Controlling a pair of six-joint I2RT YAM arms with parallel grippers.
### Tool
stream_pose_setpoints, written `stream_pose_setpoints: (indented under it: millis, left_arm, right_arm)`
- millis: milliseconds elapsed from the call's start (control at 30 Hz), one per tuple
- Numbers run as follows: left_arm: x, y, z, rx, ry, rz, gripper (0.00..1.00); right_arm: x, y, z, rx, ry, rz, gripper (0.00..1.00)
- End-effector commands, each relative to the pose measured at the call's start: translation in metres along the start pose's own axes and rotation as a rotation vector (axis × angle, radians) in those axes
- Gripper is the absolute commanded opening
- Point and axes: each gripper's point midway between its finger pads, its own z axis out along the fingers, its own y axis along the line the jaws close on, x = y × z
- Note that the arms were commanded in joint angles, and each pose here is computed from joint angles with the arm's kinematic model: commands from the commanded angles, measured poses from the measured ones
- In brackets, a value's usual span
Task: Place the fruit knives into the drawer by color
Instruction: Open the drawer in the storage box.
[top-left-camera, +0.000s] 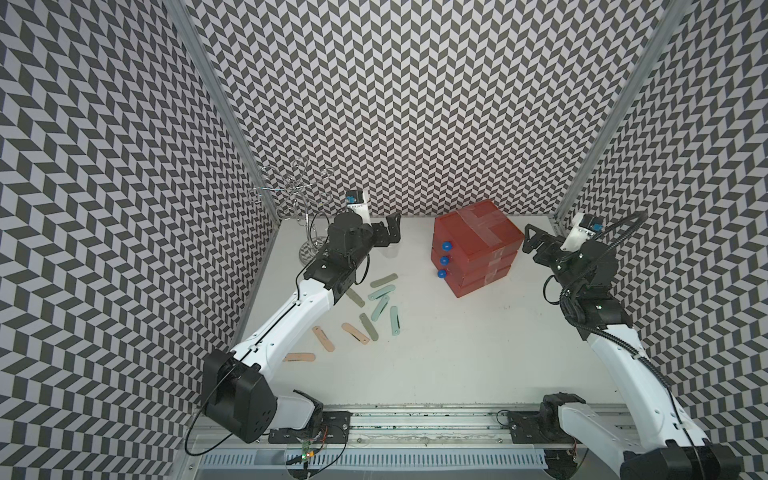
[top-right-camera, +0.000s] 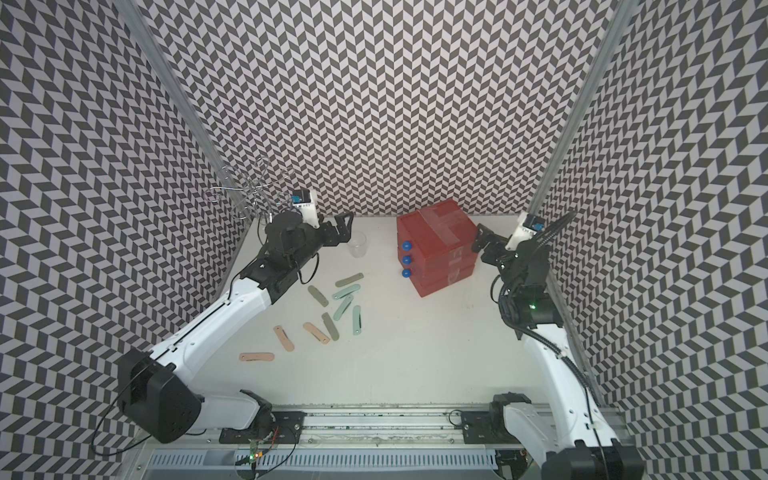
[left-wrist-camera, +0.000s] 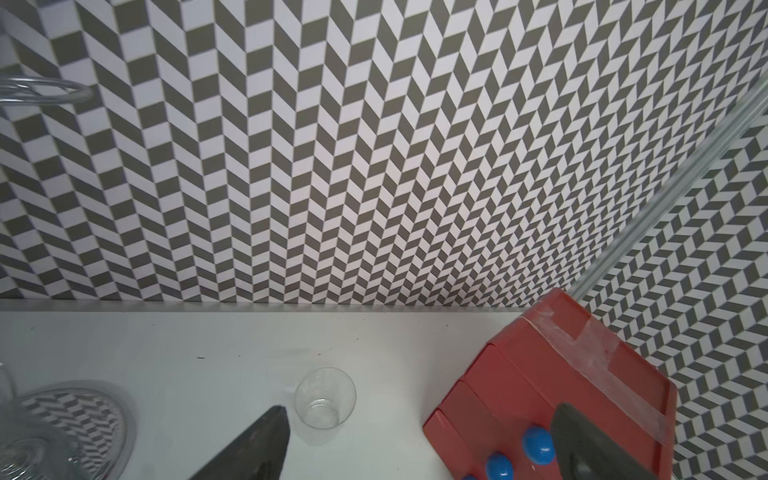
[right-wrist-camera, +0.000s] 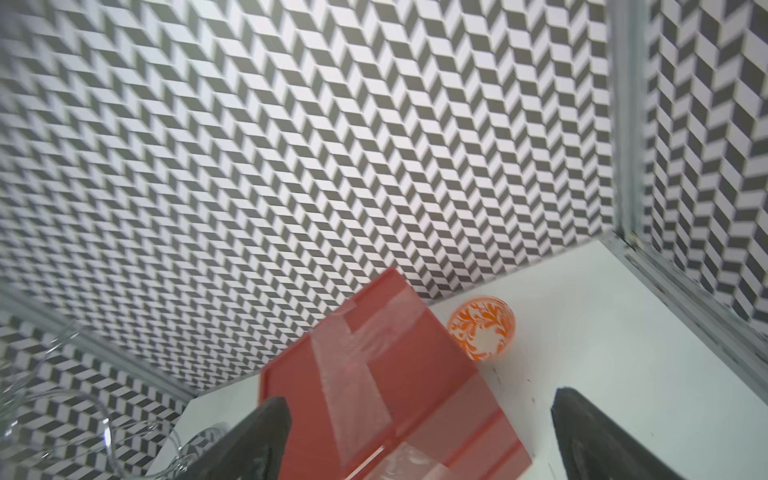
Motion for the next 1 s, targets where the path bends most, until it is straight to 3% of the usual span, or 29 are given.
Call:
stream_pose_setpoints:
  millis: [0, 67, 267, 300, 333, 467, 533, 700, 967]
  left_arm:
    - [0.013, -0.018, 0.017, 0.083, 0.064, -0.017, 1.00]
    - [0.023, -0.029, 0.026, 0.124, 0.096, -0.016, 1.00]
    - [0.052, -0.048, 0.045, 0.221, 0.183, 0.002, 1.00]
    - [0.056, -0.050, 0.047, 0.233, 0.196, 0.000, 1.00]
    - [0.059, -0.051, 0.048, 0.241, 0.202, -0.007, 1.00]
    - [0.066, -0.068, 0.048, 0.362, 0.245, -0.050, 0.99]
    - [0.067, -0.076, 0.046, 0.446, 0.261, -0.101, 0.89]
    - [0.072, -0.086, 0.044, 0.599, 0.319, -0.216, 0.85]
    - [0.093, -0.086, 0.052, 0.626, 0.402, -0.283, 0.78]
  right_arm:
    - [-0.013, 0.032, -0.007, -0.078, 0.022, -0.080, 0.99]
    - [-0.021, 0.049, -0.003, -0.129, 0.030, -0.086, 0.94]
    - [-0.015, 0.084, 0.036, -0.181, 0.139, -0.111, 0.22]
    - [-0.013, 0.088, 0.043, -0.183, 0.152, -0.117, 0.06]
    - [-0.011, 0.091, 0.049, -0.180, 0.163, -0.120, 0.00]
    - [0.006, 0.099, 0.071, -0.192, 0.228, -0.132, 0.00]
    - [0.019, 0.099, 0.084, -0.188, 0.280, -0.145, 0.00]
    - [0.041, 0.095, 0.105, -0.163, 0.371, -0.165, 0.00]
    - [0.075, 0.084, 0.126, -0.121, 0.486, -0.167, 0.00]
